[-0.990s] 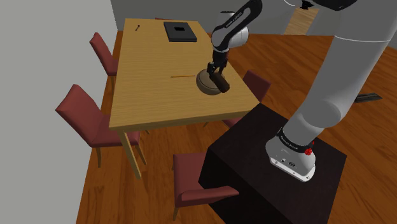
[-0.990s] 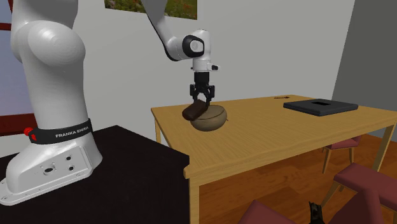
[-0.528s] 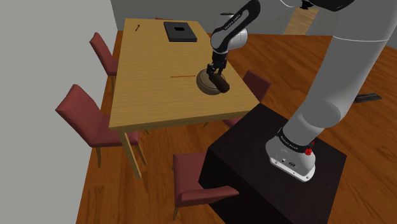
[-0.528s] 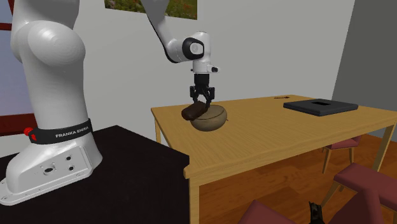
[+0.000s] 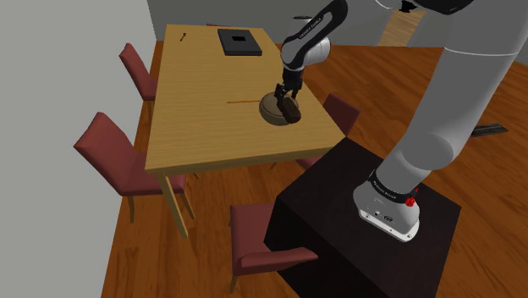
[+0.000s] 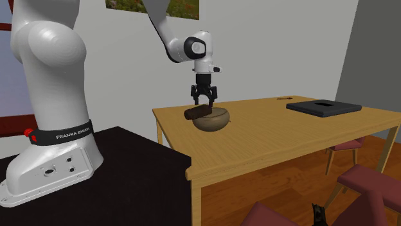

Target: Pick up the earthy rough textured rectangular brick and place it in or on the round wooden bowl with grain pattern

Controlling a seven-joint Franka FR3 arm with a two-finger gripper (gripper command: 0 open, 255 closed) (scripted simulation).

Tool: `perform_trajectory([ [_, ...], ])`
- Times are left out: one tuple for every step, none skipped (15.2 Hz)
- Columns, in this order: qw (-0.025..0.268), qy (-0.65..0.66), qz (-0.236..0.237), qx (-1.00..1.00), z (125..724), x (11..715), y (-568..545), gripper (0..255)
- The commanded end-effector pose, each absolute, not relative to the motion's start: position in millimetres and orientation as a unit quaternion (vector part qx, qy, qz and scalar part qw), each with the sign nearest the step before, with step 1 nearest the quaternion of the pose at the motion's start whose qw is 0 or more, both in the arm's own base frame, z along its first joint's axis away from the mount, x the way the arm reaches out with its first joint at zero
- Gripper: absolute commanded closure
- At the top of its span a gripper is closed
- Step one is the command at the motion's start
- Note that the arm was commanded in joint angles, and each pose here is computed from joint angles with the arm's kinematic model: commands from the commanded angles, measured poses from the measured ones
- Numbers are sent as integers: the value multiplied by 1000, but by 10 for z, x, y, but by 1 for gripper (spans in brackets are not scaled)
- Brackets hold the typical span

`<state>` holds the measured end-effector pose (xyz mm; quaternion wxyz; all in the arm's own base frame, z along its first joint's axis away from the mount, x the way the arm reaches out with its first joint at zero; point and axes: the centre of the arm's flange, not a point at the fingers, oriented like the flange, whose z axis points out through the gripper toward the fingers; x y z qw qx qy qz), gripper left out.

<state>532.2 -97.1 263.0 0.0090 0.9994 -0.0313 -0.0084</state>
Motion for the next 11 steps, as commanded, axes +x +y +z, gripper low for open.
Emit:
perform_trajectory([
  [9,-31,-8,999,2831,5335,-972,0],
  [9,-31,-8,999,2963,5337,-970,0],
  [9,-31,-8,999,3067,5339,-968,0],
  [9,-31,-8,999,3067,5339,-968,0],
  [9,-31,-8,999,3068,5338,-968,0],
  [9,-31,-8,999,3067,5339,-968,0],
  [9,-31,-8,999,3067,5339,-968,0],
  [9,-31,-8,999,3067,5339,-968,0],
  [9,-31,-8,999,3067,5339,-968,0],
  [9,-31,-8,999,3067,5339,-968,0],
  [9,-31,-8,999,3067,5339,-968,0],
])
